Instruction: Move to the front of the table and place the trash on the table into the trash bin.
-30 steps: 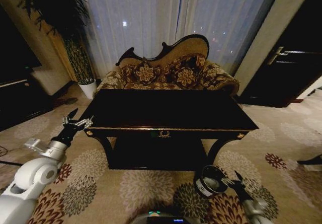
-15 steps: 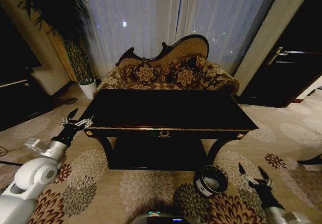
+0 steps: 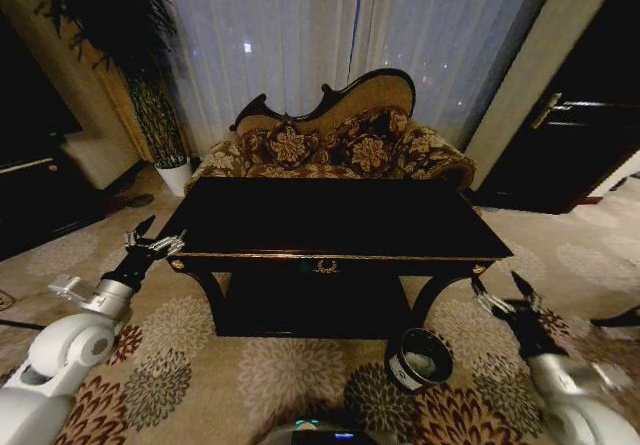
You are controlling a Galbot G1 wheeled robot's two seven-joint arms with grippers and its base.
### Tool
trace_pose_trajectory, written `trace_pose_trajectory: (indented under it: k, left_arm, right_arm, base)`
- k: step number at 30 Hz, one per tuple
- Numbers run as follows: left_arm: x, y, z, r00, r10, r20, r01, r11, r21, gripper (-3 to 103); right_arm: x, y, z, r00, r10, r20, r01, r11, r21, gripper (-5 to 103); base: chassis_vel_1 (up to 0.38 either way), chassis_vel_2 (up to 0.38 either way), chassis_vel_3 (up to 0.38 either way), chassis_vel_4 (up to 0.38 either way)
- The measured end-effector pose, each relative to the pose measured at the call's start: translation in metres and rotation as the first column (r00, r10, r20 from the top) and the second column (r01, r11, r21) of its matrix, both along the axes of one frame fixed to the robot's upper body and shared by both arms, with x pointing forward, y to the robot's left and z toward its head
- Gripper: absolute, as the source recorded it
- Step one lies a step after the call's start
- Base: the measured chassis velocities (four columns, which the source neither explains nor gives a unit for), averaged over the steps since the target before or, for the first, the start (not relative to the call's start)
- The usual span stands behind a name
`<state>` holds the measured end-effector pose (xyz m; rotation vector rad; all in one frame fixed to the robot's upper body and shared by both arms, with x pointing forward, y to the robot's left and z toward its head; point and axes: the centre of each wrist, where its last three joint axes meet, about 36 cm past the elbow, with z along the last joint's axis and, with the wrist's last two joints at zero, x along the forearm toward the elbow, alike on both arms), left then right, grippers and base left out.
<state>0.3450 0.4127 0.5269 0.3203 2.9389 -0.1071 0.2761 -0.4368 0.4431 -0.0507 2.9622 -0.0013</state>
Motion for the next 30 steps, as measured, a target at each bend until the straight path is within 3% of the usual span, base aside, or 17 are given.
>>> trace_pose_trajectory:
  k: [7, 30]
  left_arm:
    - [0.0, 0.0, 0.0, 1.0, 0.001, 0.0, -0.001, 1.0, 0.0, 100]
    - [0.0, 0.0, 0.0, 1.0, 0.001, 0.0, -0.001, 1.0, 0.0, 100]
  right_arm:
    - [0.033, 0.008, 0.017, 0.999, 0.035, 0.035, -0.035, 0.999, -0.005, 100]
    - [0.047, 0.011, 0.036, 0.994, 0.088, 0.061, -0.09, 0.996, 0.028, 100]
  base:
    - [0.0, 0.0, 0.0, 0.0]
    - [0.0, 0.0, 0.0, 0.0]
